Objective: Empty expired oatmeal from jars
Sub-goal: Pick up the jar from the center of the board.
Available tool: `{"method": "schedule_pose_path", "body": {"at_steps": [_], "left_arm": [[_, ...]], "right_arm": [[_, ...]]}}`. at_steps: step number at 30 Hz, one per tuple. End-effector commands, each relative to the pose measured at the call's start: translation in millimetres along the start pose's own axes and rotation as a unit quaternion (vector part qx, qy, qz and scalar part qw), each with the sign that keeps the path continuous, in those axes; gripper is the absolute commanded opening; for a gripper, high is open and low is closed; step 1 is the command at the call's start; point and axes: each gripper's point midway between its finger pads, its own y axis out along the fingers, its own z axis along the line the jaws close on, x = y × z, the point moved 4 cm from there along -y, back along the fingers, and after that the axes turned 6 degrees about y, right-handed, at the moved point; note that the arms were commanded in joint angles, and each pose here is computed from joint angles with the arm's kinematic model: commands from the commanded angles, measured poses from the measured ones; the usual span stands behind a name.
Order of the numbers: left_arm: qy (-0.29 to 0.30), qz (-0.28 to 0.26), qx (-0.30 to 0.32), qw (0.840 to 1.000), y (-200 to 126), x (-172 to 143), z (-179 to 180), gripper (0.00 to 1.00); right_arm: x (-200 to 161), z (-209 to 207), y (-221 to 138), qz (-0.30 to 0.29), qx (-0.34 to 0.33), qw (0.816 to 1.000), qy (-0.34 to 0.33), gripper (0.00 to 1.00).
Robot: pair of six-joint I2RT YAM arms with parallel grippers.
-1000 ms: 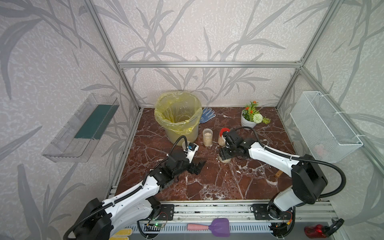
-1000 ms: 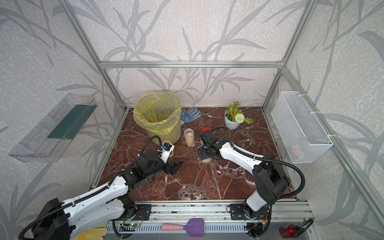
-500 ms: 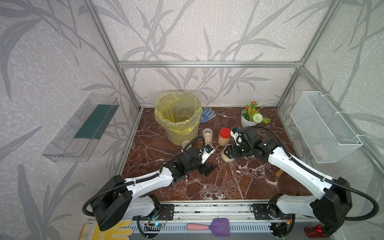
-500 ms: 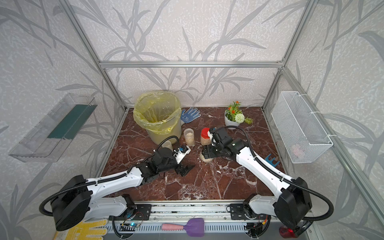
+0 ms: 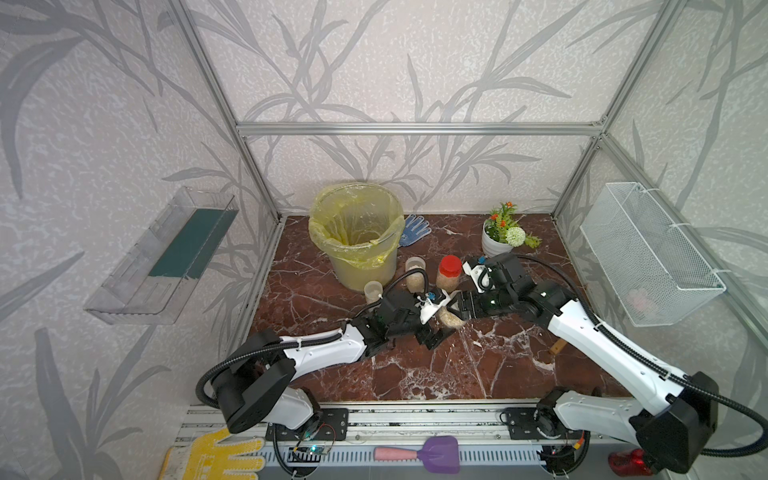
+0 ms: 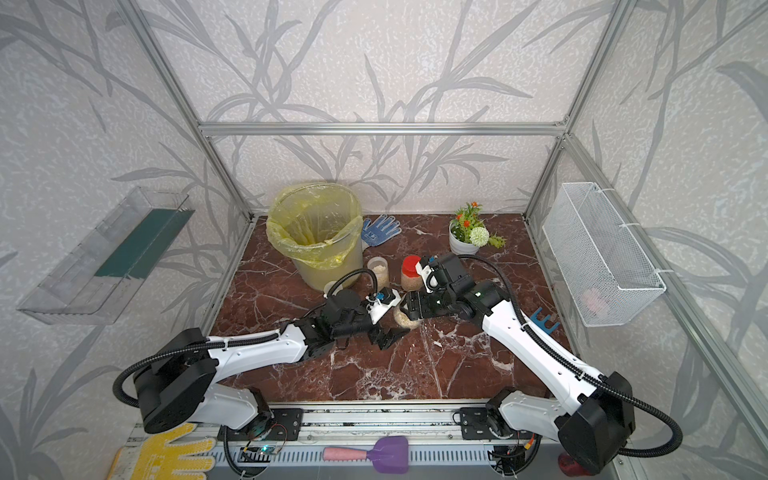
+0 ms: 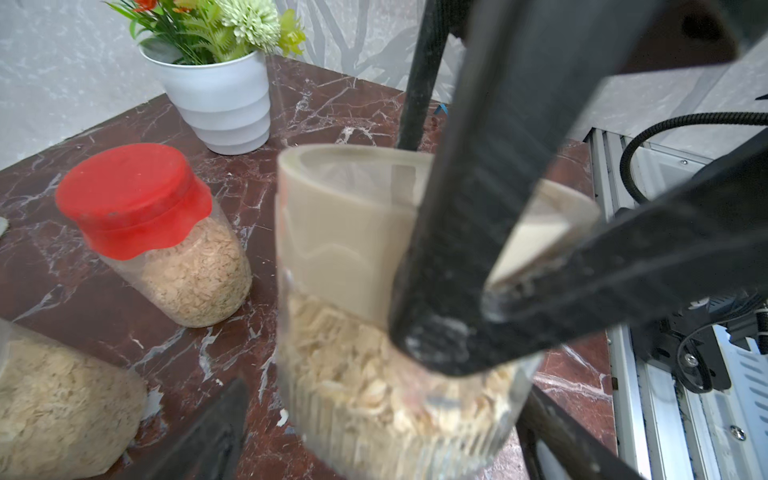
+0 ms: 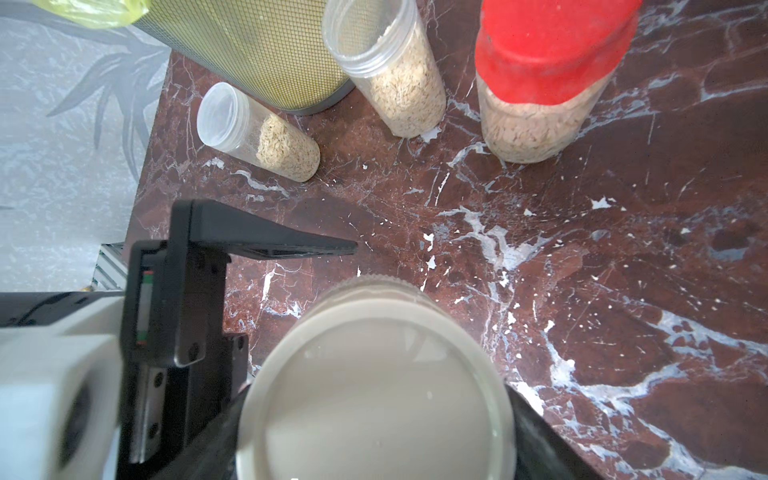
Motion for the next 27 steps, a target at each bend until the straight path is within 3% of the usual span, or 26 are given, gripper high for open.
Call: {"method": "schedule_pose_path", "body": {"at_steps": [1, 5, 27], "left_arm": [[0.015, -0.043, 0.002, 0.999, 2, 19, 1, 0.96], [0.017, -0.061, 0.010, 0.998, 2, 23, 3, 0.96], [0.001, -0.027, 0.006, 1.000, 8, 13, 3, 0.95]], "right_arm": [[4, 19, -10, -0.008, 0.054, 0.999, -0.004, 0.36], [4, 22, -10, -0.004, 0.064, 0.998, -0.003, 0.36], [7, 28, -14, -0.013, 0.080, 0.997, -0.001, 0.35]]}}
